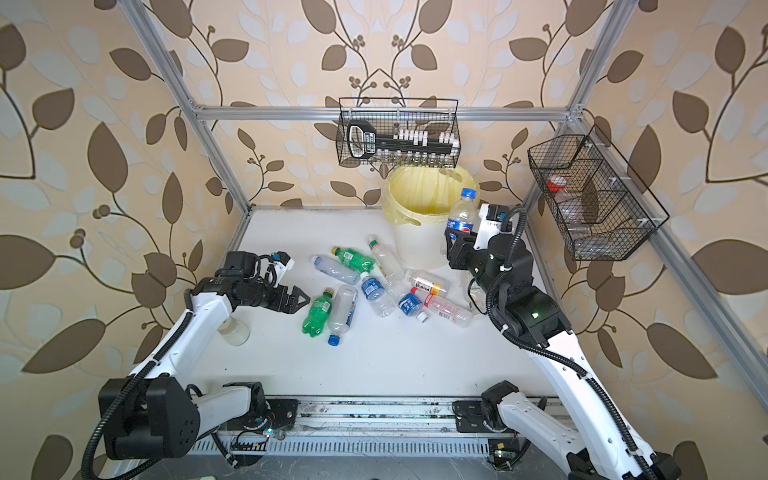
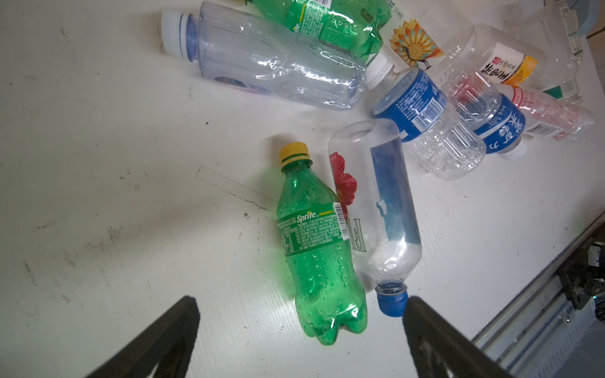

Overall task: Throw the plastic bottles in the bin
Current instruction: 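Lift the Pepsi bottle with right gripper and carry it over the bin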

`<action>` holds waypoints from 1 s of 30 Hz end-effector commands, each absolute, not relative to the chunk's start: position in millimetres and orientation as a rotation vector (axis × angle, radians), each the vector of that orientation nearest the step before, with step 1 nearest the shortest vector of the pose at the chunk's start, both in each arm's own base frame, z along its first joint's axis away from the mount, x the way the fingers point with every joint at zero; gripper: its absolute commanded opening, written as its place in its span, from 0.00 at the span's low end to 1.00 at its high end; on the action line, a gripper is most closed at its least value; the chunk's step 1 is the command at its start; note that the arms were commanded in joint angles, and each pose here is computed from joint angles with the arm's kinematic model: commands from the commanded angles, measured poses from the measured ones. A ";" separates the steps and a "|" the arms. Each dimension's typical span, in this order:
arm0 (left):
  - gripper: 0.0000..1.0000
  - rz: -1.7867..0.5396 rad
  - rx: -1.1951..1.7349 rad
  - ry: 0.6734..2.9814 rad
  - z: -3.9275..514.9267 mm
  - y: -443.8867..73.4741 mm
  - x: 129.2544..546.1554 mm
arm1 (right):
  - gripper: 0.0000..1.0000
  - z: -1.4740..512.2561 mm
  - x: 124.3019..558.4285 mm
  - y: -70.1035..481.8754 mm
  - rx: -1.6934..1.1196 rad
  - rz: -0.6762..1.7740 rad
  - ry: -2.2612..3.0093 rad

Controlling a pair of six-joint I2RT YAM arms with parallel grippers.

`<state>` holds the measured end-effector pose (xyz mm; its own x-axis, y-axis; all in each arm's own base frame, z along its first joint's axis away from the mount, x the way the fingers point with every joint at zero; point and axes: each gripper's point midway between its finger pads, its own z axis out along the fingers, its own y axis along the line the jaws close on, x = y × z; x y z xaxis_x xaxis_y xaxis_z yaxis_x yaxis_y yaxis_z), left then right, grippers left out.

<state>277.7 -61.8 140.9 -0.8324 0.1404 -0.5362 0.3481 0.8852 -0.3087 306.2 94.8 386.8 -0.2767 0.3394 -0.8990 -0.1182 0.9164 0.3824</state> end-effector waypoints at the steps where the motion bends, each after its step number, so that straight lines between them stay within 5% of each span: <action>1: 0.99 -0.566 0.363 2.499 153.8 -62.4 276.9 | 0.47 391.4 303.0 96.6 0.149 0.482 1.794; 17: 0.99 -0.582 0.359 2.493 153.8 -61.7 276.9 | 0.48 392.1 293.9 97.4 0.105 0.501 1.731; 27: 0.99 -0.611 0.376 2.459 164.5 -66.3 272.6 | 0.50 448.0 400.8 110.7 0.123 0.468 1.658; 30: 0.99 -0.602 0.376 2.451 167.0 -65.7 272.6 | 0.82 457.6 447.6 101.8 0.187 0.452 1.682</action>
<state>273.4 -62.6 149.3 -0.8246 0.1206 -0.5527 0.3527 0.8735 -0.3356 419.4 110.9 423.7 -0.2311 0.3427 -0.9106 -0.1353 0.9155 0.3789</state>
